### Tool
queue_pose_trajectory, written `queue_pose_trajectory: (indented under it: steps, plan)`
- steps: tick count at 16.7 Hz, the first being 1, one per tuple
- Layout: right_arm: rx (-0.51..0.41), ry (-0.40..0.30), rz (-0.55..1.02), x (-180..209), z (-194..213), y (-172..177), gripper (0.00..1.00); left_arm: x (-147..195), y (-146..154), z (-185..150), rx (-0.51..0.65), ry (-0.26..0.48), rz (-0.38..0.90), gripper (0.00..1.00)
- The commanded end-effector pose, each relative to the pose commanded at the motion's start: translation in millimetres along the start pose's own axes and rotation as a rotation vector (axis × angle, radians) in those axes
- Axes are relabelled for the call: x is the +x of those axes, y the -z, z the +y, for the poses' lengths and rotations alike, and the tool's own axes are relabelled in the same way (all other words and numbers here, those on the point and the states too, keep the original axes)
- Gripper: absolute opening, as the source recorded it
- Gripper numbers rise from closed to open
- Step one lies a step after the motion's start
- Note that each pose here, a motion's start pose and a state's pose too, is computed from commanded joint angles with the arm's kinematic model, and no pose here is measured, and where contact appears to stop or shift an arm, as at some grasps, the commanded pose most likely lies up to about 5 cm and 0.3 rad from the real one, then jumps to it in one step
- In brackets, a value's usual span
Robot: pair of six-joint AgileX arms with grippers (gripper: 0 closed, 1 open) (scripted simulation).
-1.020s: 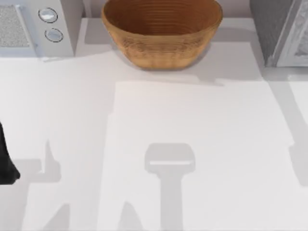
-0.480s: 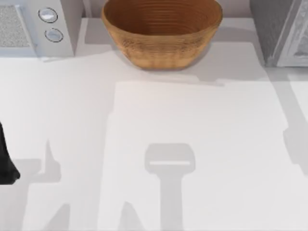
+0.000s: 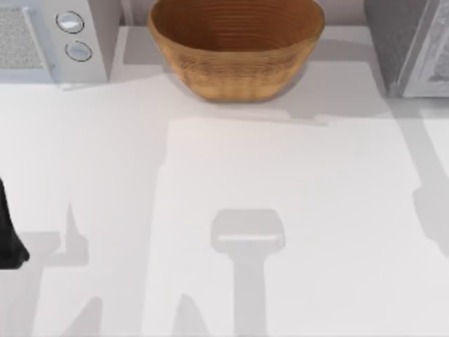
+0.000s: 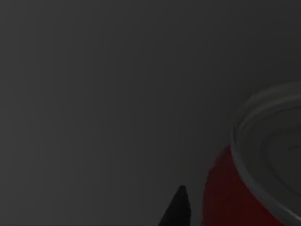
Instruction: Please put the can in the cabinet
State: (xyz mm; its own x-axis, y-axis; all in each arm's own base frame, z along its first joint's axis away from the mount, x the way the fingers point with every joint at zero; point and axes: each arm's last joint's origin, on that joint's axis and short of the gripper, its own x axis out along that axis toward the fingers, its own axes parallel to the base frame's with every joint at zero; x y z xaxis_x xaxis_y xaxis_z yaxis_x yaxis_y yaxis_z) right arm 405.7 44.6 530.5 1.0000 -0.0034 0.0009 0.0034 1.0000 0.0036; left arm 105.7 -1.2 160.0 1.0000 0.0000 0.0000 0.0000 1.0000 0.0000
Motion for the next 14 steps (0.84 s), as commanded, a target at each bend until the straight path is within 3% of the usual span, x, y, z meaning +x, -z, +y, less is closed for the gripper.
queue_pose_trajectory:
  steps: [8,14]
  plan:
    - [0.0,0.0,0.0,0.0,0.0,0.0,0.98,0.0,0.0,0.0,0.0,0.0,0.0,1.0]
    - [0.0,0.0,0.0,0.0,0.0,0.0,1.0,0.0,0.0,0.0,0.0,0.0,0.0,1.0]
